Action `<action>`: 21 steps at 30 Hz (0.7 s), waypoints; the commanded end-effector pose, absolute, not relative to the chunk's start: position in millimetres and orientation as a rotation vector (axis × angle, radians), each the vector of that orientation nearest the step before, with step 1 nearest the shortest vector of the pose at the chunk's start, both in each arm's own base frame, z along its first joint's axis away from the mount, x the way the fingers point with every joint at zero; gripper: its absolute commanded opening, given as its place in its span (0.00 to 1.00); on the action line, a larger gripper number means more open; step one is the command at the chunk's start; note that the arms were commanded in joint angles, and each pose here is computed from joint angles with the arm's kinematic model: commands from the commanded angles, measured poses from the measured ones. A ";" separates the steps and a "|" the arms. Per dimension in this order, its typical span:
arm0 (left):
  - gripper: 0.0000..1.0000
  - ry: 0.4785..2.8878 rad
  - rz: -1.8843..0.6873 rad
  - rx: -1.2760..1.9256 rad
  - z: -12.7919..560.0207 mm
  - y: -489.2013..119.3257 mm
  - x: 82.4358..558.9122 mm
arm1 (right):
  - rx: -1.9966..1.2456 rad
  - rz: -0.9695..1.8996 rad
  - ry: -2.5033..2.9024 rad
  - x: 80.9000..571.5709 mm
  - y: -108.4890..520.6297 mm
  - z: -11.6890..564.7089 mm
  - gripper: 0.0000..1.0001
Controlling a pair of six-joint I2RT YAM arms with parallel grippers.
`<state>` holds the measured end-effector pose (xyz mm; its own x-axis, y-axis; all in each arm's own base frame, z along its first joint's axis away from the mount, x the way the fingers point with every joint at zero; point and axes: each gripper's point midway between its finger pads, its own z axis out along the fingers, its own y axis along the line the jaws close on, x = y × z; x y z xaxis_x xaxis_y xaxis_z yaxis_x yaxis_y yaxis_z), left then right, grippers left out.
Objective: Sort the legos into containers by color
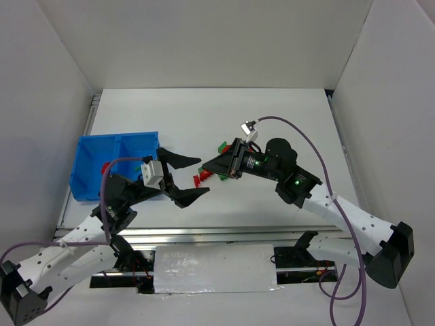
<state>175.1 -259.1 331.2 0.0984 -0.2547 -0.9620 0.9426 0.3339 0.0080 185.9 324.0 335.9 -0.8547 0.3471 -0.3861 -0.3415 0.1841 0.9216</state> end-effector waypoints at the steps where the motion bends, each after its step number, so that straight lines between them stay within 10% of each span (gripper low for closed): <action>1: 0.97 0.914 -0.848 0.843 373.2 -257.1 173.0 | -0.034 1.787 1.910 168.2 315.6 360.1 0.10; 21: 0.83 0.972 -0.901 0.958 363.0 -274.4 169.5 | -0.160 1.823 1.924 148.4 315.2 354.9 0.11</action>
<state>177.1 -273.9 326.9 0.2275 -0.1220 -0.9661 0.9284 0.3266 0.1774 154.4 316.5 344.6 -0.8890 0.2510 -0.3830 -0.3615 0.1288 0.9235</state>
